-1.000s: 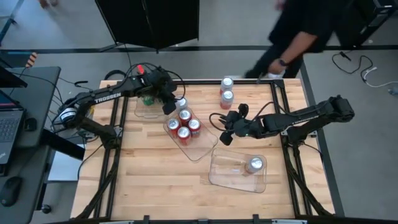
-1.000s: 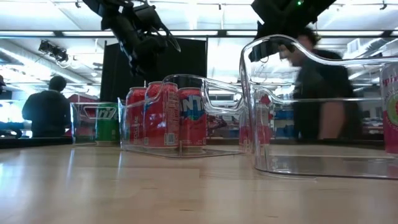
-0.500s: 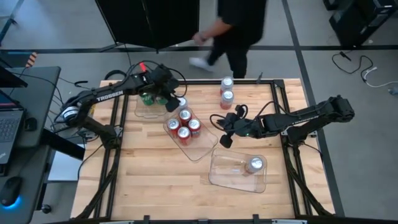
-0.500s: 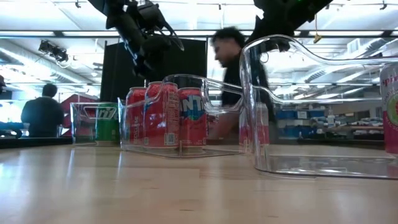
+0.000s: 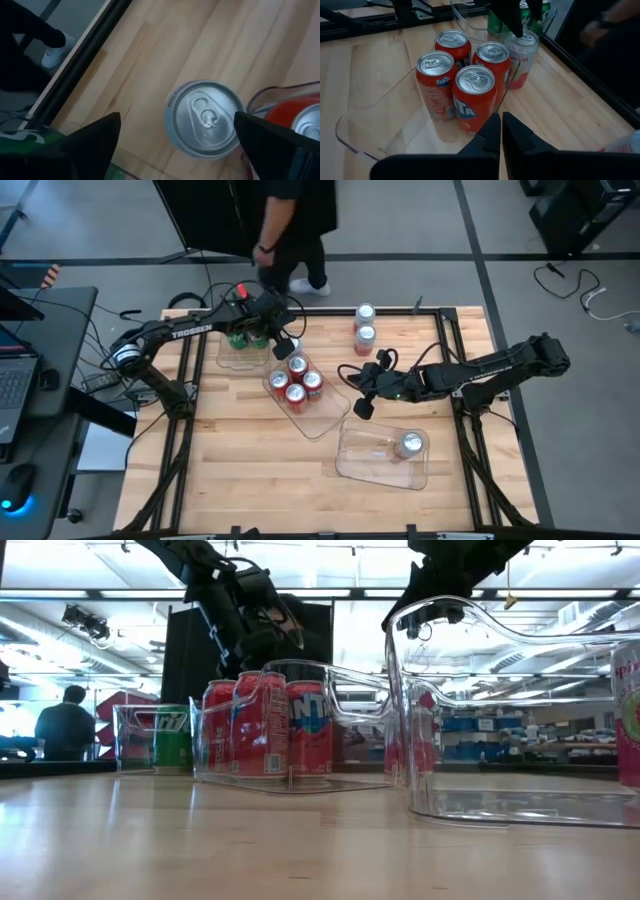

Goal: Sort soda cans
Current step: Put the bottom left pink and white soda can into the bottom right transparent bin

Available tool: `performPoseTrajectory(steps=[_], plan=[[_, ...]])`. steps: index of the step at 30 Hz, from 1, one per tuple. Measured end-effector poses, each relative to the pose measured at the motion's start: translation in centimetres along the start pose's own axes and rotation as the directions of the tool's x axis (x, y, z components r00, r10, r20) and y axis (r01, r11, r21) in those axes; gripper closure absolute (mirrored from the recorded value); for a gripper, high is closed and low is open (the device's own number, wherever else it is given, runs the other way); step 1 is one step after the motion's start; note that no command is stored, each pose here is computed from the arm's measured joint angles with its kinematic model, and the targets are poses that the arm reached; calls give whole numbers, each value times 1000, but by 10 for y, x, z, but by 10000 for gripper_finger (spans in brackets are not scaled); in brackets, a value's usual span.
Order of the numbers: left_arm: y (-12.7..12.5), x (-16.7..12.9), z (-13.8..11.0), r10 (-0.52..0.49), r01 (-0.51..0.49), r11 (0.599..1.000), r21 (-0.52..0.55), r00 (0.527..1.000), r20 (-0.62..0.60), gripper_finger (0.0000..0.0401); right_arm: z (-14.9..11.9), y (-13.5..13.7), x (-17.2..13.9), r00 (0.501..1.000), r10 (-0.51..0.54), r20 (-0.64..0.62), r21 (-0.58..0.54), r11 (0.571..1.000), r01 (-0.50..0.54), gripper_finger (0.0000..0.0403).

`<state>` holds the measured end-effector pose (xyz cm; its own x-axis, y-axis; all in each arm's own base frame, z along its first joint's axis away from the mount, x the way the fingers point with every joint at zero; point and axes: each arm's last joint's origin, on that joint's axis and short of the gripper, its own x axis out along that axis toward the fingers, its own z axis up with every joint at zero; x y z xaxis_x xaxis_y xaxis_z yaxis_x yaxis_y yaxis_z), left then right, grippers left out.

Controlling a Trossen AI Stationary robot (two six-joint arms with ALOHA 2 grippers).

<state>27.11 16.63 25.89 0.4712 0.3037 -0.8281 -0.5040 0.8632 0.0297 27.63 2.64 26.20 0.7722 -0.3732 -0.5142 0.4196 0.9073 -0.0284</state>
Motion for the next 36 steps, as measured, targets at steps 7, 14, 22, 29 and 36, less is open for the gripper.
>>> performPoseTrajectory(steps=[7, 14, 22, 29, 36], plan=[[-1, 14, -1, -43, 43, 999, -10, 998, -34, 8, 0, 1, 0, 1000, 3, 0, 0, 1000, -3, 399], [-2, 24, 3, -69, 69, 998, -5, 998, -10, 8, -1, 3, -2, 1000, 13, 2, -6, 1000, -13, 402], [-3, 22, 7, -114, 114, 993, -11, 993, -10, 8, -1, 5, -2, 1000, 18, 3, -7, 1000, -18, 402], [-3, 9, 18, -114, 114, 993, -10, 993, -29, 9, -1, 5, -2, 1000, 18, 4, -7, 1000, -18, 401], [-2, 9, 13, -67, 67, 998, -4, 994, -83, 9, -1, 5, -2, 1000, 18, 4, -7, 1000, -18, 402]])
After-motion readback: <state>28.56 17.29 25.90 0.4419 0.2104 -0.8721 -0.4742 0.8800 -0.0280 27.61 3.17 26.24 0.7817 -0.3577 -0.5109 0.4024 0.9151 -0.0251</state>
